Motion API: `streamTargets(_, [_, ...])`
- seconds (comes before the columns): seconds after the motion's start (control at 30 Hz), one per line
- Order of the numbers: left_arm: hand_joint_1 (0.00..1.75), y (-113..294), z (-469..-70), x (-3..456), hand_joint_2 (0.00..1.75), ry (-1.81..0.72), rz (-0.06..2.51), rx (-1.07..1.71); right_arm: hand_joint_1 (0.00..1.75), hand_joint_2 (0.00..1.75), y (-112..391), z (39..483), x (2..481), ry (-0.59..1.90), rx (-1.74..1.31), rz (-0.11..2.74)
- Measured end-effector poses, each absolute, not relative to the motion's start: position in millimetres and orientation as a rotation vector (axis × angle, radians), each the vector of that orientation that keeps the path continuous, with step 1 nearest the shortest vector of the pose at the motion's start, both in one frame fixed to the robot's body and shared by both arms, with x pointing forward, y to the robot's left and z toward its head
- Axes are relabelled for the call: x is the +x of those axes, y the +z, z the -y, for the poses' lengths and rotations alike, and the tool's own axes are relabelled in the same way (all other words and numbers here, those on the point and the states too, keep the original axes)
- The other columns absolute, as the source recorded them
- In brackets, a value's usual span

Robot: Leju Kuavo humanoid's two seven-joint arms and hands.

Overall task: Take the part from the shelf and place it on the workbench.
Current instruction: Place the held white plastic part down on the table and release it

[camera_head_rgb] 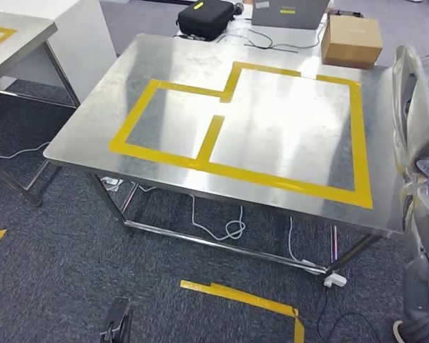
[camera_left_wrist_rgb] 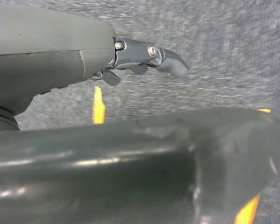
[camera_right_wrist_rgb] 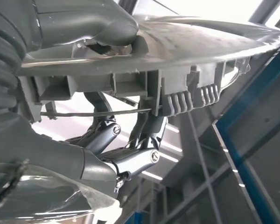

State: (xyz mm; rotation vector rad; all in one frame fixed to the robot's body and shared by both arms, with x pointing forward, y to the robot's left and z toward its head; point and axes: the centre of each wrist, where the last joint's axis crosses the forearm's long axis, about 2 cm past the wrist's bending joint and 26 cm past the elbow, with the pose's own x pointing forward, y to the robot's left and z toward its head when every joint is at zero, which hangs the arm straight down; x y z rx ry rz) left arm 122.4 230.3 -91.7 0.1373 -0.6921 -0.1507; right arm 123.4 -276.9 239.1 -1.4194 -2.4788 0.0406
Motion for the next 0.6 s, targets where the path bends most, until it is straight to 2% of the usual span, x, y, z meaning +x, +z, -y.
streamTargets(0.6, [0.0, -90.4, -227.2, 125.6, 0.0, -0.15, 0.694, 0.135, 1.75, 1.75, 237.4, 276.6, 125.2, 0.046, -1.416, 2.476])
